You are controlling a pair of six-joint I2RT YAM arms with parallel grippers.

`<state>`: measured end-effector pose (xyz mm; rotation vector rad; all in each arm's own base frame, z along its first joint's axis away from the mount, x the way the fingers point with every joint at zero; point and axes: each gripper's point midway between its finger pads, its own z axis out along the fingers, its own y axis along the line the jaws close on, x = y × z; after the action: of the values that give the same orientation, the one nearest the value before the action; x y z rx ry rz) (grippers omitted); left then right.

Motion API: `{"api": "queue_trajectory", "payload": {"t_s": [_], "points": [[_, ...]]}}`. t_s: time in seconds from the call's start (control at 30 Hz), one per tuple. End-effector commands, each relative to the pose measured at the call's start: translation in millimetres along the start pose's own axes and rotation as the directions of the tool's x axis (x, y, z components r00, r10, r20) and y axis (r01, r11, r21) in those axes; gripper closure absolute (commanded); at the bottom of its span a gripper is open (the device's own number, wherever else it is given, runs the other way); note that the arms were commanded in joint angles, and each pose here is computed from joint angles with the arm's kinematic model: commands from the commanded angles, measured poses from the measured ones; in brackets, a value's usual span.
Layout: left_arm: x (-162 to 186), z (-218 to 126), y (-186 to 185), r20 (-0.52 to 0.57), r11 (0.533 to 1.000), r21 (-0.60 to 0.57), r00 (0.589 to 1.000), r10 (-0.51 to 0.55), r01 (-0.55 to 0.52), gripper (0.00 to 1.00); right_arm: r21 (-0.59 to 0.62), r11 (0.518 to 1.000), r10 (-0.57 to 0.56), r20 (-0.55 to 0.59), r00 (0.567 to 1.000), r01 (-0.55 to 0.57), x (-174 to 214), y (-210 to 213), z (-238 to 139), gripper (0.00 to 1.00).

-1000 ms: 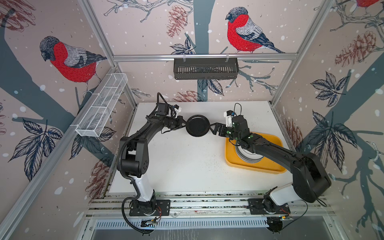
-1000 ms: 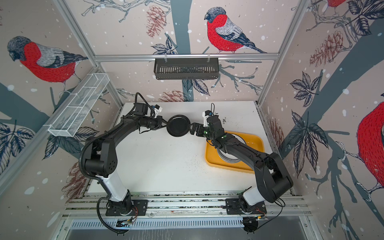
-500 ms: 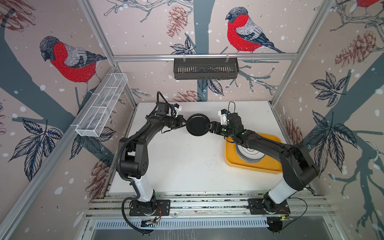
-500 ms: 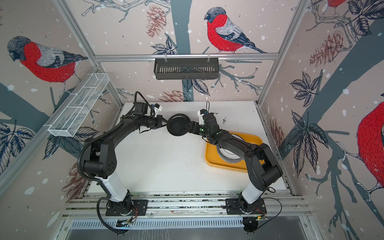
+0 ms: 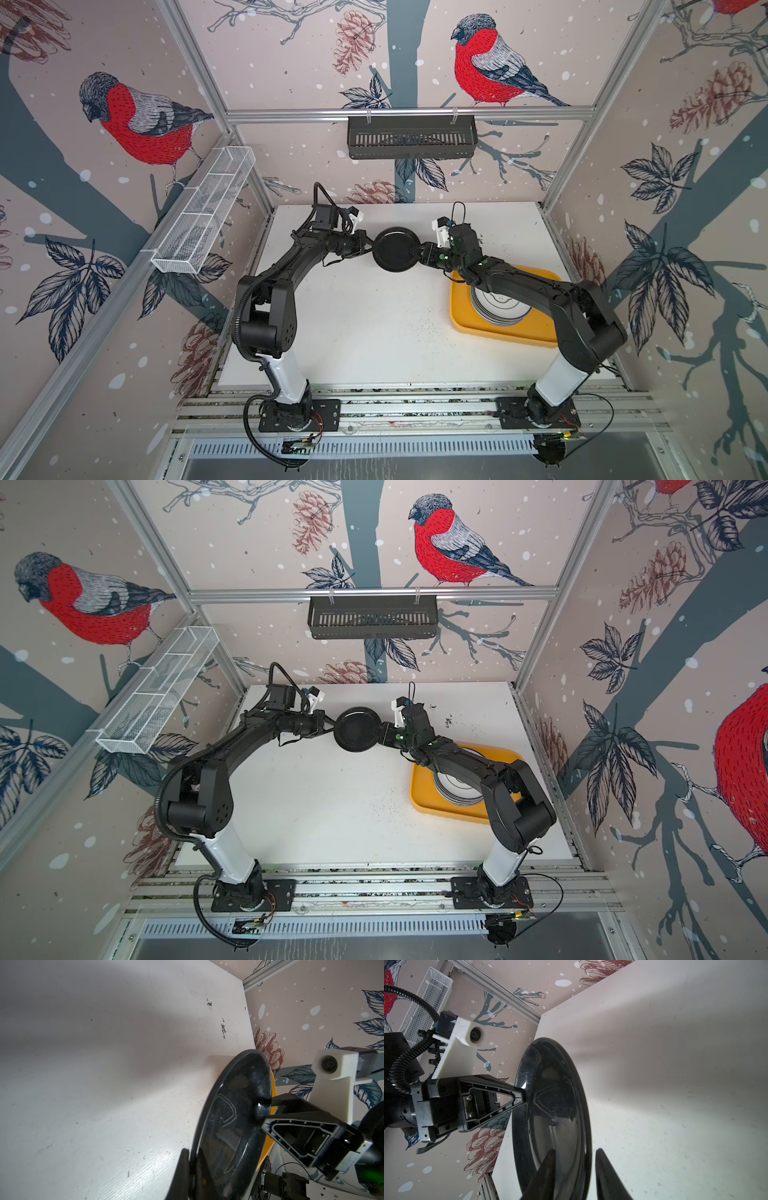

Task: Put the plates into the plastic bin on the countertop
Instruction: 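Carry the black plate toward the right gripper, which closes on its rim, then open the left gripper while the right gripper lowers the black plate onto the stack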

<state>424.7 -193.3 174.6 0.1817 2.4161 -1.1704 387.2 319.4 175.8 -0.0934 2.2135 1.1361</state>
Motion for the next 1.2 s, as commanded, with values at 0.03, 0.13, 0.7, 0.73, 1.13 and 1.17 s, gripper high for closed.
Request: {"api": "queue_trajectory", "payload": {"t_s": [0.03,0.13,0.7,0.73,1.13,1.17], "points": [[-2,-2,-9,0.008,0.999,0.032,0.999,0.035,-0.035,0.92,-0.022,1.000,0.003,0.008,1.000,-0.003,-4,5,2,0.74],[-3,-3,-10,0.010,0.999,0.033,0.999,0.037,-0.037,0.91,-0.022,1.000,0.007,0.007,1.000,-0.006,-3,5,2,0.80],[-7,-10,-13,0.057,0.997,-0.004,0.996,0.073,-0.073,0.31,-0.055,0.992,0.116,0.024,0.993,-0.115,-10,-8,-7,0.94],[-8,-11,-14,0.064,0.997,-0.010,0.995,0.080,-0.080,0.28,-0.053,0.992,0.120,0.029,0.992,-0.118,-11,-10,-10,0.95],[2,-12,-68,0.125,0.963,0.044,0.958,0.257,-0.265,0.03,0.018,0.985,0.168,0.149,0.974,-0.173,-34,-44,-67,0.95],[3,-13,-73,0.132,0.959,0.054,0.954,0.269,-0.278,0.03,0.029,0.983,0.173,0.162,0.971,-0.180,-35,-48,-74,0.95]]}}
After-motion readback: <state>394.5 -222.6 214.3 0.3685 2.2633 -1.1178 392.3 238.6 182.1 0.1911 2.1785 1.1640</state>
